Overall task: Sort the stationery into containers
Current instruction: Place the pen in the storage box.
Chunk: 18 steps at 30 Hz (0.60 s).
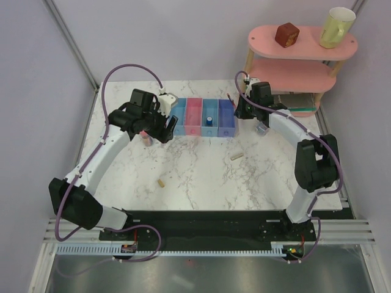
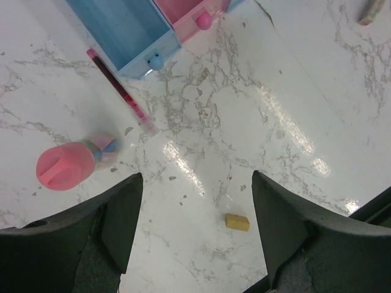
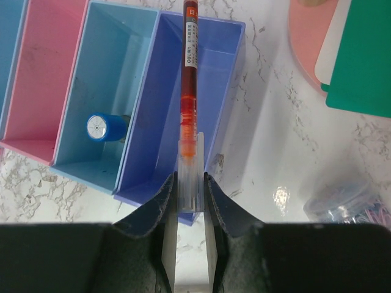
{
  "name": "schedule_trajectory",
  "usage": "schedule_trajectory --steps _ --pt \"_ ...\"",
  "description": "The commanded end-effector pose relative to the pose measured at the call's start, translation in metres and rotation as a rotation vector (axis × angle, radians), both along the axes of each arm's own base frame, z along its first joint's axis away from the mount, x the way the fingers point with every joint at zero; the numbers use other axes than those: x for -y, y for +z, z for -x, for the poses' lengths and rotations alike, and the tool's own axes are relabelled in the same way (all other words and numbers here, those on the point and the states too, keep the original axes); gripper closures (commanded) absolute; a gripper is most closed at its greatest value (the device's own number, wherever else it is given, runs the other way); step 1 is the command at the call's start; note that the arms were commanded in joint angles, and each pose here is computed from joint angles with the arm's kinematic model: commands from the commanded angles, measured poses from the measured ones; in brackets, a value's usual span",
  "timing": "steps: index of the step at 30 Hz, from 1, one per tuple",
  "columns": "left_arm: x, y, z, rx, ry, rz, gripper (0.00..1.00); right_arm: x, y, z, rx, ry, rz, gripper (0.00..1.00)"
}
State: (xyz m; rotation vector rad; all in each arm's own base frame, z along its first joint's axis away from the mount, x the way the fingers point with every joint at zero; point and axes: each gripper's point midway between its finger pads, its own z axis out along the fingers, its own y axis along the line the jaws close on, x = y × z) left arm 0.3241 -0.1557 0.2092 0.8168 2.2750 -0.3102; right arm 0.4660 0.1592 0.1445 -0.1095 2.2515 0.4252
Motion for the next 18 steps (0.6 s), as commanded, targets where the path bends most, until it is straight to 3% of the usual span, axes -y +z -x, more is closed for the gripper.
schedule_trajectory --steps 1,7,18 --pt "-0.01 0.019 -0.002 0.067 -0.023 -0.061 0.2 -0.014 0.02 -0.029 0.085 0.022 -0.045 0.79" --pt "-0.014 0.014 -0.008 0.061 -0.018 -0.1 0.2 -0.024 0.01 -0.039 0.074 0.036 -0.052 0.79" --pt "-0.006 0.0 -0.014 0.013 -0.024 -0.082 0.2 -0.023 -0.005 -0.021 0.038 0.043 -0.033 0.8"
